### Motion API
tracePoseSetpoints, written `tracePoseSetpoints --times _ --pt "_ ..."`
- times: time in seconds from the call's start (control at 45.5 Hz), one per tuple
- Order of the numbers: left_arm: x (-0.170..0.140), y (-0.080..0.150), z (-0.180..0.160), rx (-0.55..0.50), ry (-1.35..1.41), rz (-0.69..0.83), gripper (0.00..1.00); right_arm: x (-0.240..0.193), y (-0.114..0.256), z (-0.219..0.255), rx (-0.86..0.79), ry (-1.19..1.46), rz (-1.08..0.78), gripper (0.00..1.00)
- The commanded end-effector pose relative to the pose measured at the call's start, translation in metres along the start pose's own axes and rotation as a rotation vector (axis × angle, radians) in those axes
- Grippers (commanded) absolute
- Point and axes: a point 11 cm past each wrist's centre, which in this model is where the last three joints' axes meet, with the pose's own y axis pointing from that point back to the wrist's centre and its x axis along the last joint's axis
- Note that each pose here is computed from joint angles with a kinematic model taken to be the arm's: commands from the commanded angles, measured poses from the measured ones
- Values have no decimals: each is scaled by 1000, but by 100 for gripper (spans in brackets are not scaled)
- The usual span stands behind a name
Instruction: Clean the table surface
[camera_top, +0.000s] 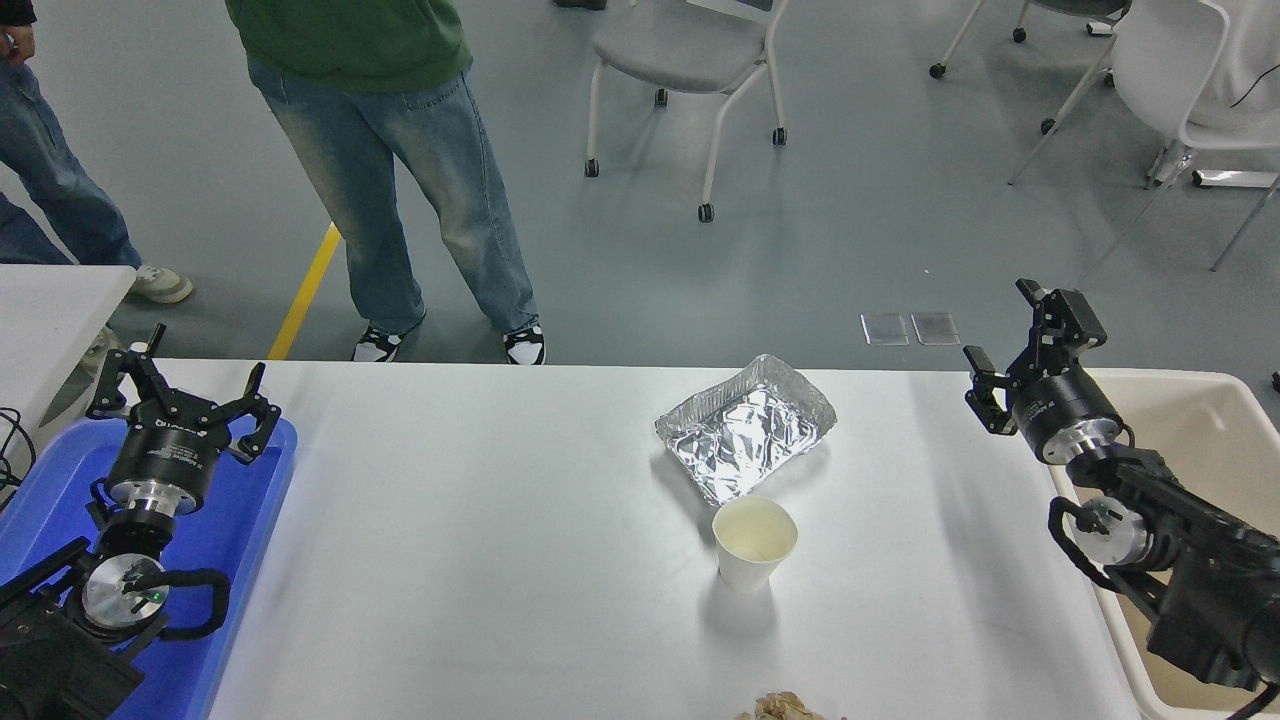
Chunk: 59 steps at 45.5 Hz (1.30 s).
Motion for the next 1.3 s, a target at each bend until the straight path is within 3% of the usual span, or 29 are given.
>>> tracePoseSetpoints --times 0.0,1.275 --pt "0 1 -1 3 -2 1 100 -2 -1 0 0 -4 -4 100" --pt "0 0 0 0 0 0 100 -16 1 -18 -28 148 -173 99"
